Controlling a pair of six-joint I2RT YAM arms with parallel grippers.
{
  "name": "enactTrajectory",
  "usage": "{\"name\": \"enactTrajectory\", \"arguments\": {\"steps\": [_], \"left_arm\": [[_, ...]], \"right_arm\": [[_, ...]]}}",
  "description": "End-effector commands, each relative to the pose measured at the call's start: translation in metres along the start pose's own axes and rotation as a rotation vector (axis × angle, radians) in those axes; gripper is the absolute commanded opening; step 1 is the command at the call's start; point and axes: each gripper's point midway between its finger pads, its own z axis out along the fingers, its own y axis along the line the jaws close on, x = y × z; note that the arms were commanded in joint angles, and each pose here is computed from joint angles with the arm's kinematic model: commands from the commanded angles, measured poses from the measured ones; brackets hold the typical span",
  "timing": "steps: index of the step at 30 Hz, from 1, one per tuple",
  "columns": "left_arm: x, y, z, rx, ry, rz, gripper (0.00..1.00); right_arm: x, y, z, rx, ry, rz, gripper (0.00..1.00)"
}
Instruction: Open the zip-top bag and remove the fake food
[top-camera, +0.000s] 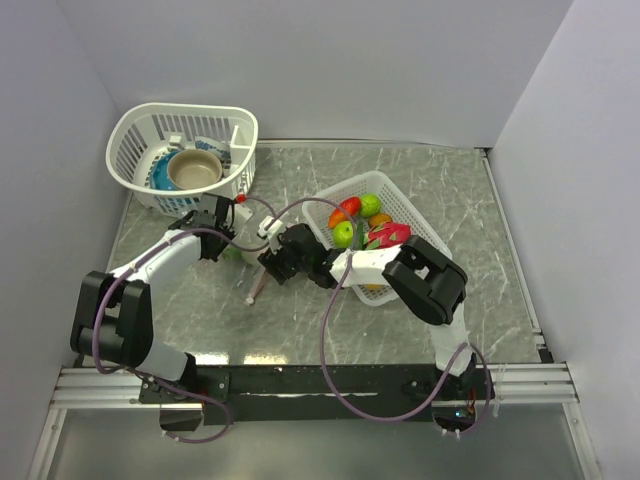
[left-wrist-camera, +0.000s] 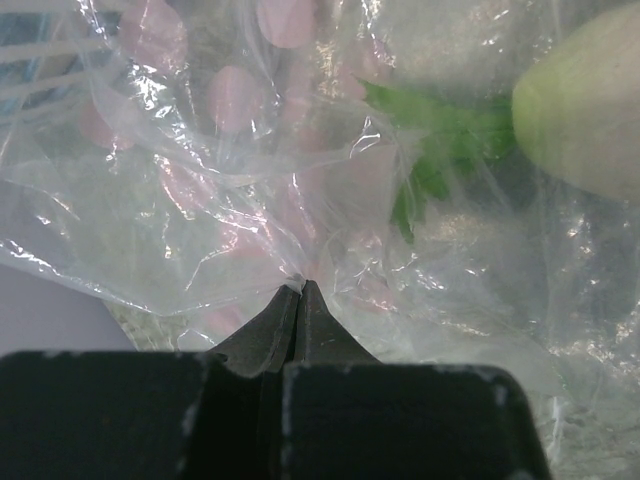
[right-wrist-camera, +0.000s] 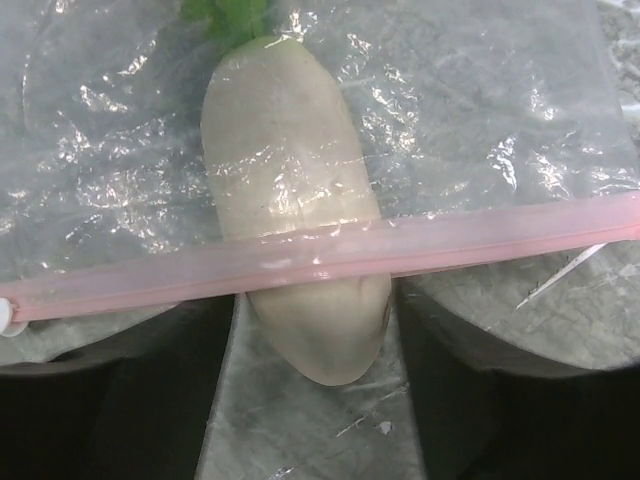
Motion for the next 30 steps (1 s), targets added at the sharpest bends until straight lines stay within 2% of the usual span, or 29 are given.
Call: {"name": "enactTrajectory", "arguments": {"steps": [1,2,3,5,7,8,10,11,12,14,15,20,21,24,30], "left_arm": [[-0.006,0.005,-0.007,-0.023,-0.041,-0.007,0.01],[-0.005,0.007,-0.007,-0.030,-0.042,-0.008,0.01],[-0.003,0.007,-0.006,-0.034,-0.040,-0.006,0.01],[0.001,0.008,-0.003,-0.029,-0.041,-0.024,0.01],[0.007,0.007,-0.001,-0.013,-0.034,-0.040,0.01],[0.010,0.011,0.001,-0.018,-0.029,-0.056,0.01],[0.013,0.012,0.002,-0.019,-0.027,-0.068,0.01],[0.013,0.014,0.002,-0.023,-0.030,-0.074,0.01],[0.015,0.013,0.002,-0.024,-0.027,-0.076,0.01],[0.017,0.013,0.002,-0.026,-0.023,-0.079,0.01],[0.017,0.014,0.001,-0.026,-0.024,-0.083,0.01],[0.014,0.010,-0.005,-0.001,-0.040,-0.104,0.01],[0.013,0.009,-0.006,0.009,-0.045,-0.110,0.01],[0.015,0.003,-0.009,0.034,-0.046,-0.117,0.01],[0.012,0.000,-0.021,0.059,-0.080,-0.137,0.01]], "right_arm": [[-0.013,-0.005,-0.007,0.025,-0.028,0.022,0.57],[-0.011,-0.007,-0.012,0.037,-0.026,0.029,0.54],[-0.026,-0.006,-0.024,0.040,-0.064,0.039,0.45],[-0.022,-0.006,-0.038,0.046,-0.055,0.050,0.38],[-0.037,-0.009,-0.061,0.071,-0.093,0.074,0.38],[-0.024,-0.008,-0.069,0.075,-0.066,0.081,0.39],[-0.034,-0.006,-0.093,0.084,-0.104,0.111,0.39],[-0.019,-0.005,-0.101,0.089,-0.074,0.115,0.40],[-0.030,-0.005,-0.116,0.101,-0.110,0.130,0.40],[-0.017,-0.006,-0.132,0.116,-0.092,0.140,0.40],[-0.028,-0.010,-0.148,0.135,-0.133,0.151,0.40],[-0.036,-0.054,-0.193,0.349,-0.206,0.210,0.39],[-0.041,-0.064,-0.202,0.389,-0.231,0.240,0.36],[-0.039,-0.106,-0.228,0.597,-0.286,0.323,0.33],[-0.016,-0.161,-0.256,0.824,-0.265,0.467,0.35]]}}
